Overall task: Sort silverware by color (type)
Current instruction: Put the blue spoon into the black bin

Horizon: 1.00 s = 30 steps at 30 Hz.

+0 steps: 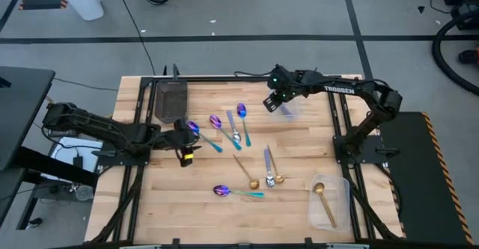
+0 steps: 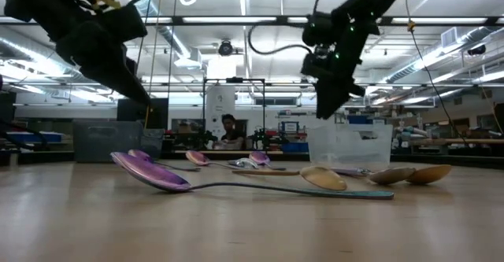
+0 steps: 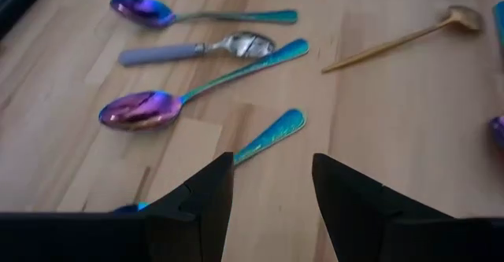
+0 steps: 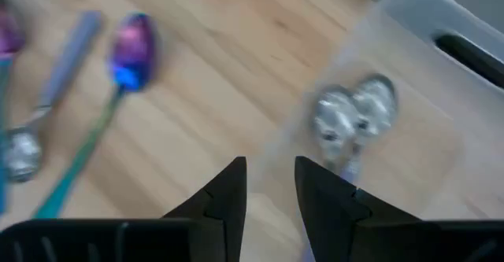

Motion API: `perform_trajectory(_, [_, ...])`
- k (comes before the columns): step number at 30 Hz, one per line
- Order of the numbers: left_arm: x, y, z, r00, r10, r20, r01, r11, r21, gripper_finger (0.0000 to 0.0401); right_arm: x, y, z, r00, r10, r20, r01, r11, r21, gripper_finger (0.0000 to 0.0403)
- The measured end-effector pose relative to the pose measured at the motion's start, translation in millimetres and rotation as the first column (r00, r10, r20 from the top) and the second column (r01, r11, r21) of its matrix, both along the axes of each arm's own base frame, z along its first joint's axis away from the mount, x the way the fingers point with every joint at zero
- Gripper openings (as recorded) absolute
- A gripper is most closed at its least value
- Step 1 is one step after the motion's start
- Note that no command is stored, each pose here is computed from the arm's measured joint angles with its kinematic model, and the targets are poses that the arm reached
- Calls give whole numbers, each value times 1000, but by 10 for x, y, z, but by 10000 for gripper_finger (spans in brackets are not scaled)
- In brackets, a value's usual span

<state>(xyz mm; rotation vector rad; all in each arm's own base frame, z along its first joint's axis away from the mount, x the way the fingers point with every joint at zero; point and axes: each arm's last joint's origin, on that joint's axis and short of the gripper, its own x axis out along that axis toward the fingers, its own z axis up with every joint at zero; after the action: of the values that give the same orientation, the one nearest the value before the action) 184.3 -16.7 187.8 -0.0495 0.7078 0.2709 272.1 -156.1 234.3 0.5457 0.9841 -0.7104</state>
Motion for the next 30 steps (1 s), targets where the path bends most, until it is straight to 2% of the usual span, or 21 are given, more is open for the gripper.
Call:
perform_trajectory(3, [-11, 82, -25, 999, -4, -38, 2, 999, -35, 180, 113, 131, 99, 999, 36, -5, -36, 997, -65, 119])
perform_trajectory(6, [3, 139, -75, 996, -15, -87, 15, 1000, -2, 180, 211, 271, 170, 998, 71, 1, -70, 991, -110, 119])
perform_trajectory(9, [42, 169, -141, 989, -50, -137, 54, 998, 25, 180, 278, 423, 183, 993, 115, 0, -114, 986, -119, 119])
perform_trajectory(17, [178, 333, -429, 943, -91, -320, 96, 995, -1, 180, 444, 827, 214, 977, 209, 34, -199, 963, -180, 119])
perform_trajectory(25, [449, 474, -433, 903, -145, -406, 182, 982, 54, 180, 517, 1220, 223, 962, 268, 55, -253, 948, -195, 119])
perform_trajectory(30, [526, 614, -508, 859, -169, -483, 218, 975, 46, 180, 532, 1430, 226, 953, 300, 54, -282, 934, -219, 118])
